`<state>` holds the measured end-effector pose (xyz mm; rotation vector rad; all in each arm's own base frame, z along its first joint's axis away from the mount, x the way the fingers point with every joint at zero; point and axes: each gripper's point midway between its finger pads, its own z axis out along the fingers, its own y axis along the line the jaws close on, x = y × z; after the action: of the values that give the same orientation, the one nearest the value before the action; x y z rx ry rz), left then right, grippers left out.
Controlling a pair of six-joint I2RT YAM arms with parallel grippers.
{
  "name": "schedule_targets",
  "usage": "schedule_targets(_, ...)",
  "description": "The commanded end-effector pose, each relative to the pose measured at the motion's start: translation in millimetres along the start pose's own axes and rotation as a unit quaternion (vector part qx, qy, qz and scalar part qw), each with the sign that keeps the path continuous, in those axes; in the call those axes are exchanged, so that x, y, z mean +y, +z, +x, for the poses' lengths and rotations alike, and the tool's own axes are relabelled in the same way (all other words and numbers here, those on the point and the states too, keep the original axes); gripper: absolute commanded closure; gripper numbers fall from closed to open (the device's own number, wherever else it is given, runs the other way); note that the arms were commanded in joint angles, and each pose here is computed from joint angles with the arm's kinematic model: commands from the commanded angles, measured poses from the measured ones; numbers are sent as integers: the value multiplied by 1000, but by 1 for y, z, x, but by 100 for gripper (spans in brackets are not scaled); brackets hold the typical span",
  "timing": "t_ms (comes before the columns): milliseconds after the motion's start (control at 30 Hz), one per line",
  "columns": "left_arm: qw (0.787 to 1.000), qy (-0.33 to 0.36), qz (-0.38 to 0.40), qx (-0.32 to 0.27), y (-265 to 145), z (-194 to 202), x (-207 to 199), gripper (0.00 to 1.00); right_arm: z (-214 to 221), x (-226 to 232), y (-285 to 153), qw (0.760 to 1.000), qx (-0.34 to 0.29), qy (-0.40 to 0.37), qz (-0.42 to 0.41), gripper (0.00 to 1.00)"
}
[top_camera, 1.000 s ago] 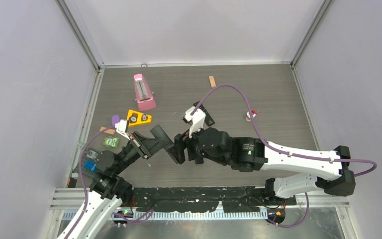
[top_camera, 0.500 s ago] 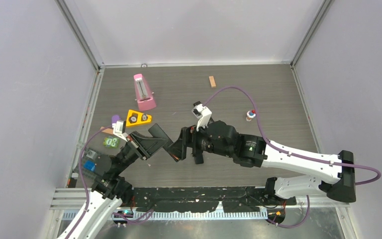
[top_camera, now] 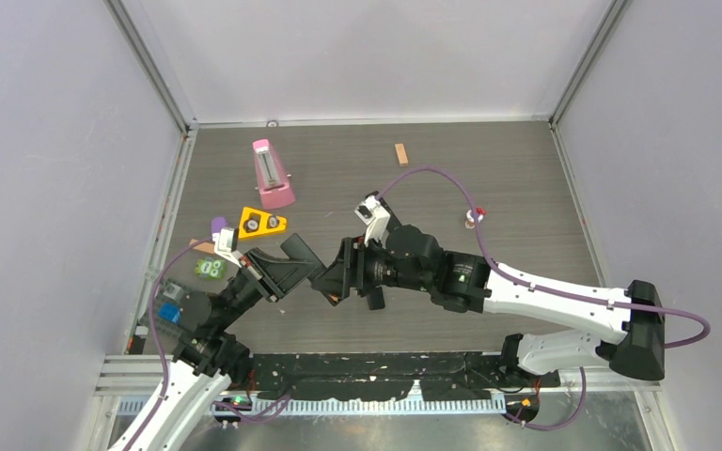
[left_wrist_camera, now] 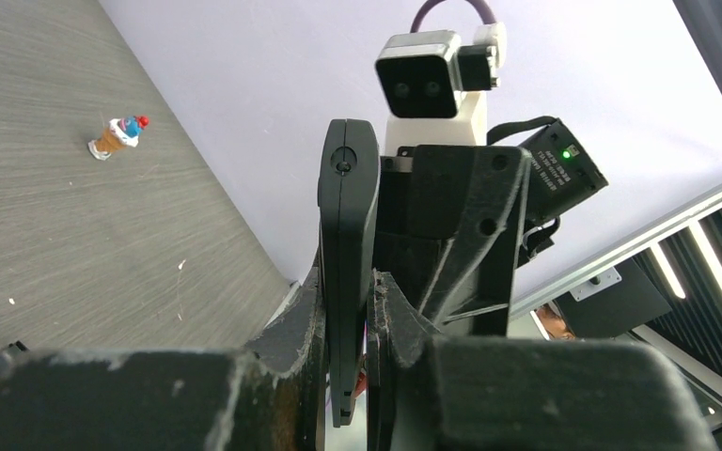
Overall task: Load the batteries into the remote control
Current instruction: Load the battery into the remote control.
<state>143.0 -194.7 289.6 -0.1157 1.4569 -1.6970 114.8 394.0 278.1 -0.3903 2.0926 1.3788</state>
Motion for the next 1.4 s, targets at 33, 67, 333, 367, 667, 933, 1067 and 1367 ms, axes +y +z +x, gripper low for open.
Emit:
schedule_targets(33, 999, 17, 23, -13, 1, -8, -16, 100, -2, 12, 2, 999, -3, 24, -37, 46)
schedule_targets(67, 999, 17, 23, -14, 1, -8, -16, 100, 0, 9, 2, 999, -1, 26, -35, 51)
schedule_targets(333, 999, 12, 25, -20, 2, -11, -18, 100, 4, 10, 2, 997, -6, 35, -61, 69)
schedule_targets(367, 999, 11, 27, -21, 2, -11, -19, 100, 6, 9, 3, 997, -4, 34, -62, 70)
schedule_targets(667, 999, 10, 33, -25, 3, -13, -22, 100, 10, 2, 5, 999, 3, 14, -48, 58)
schedule_targets(933, 999, 9, 30, -23, 3, -11, -18, 100, -10, 11, -11, 998, -33, -5, -52, 28)
schedule_targets(1067, 999, 11, 30, -23, 2, -11, -17, 100, -16, 11, -20, 997, -49, 0, -53, 25)
schedule_targets(1367, 999, 15, 39, -23, 1, -11, -21, 100, -14, -7, -17, 998, -41, 19, -32, 40)
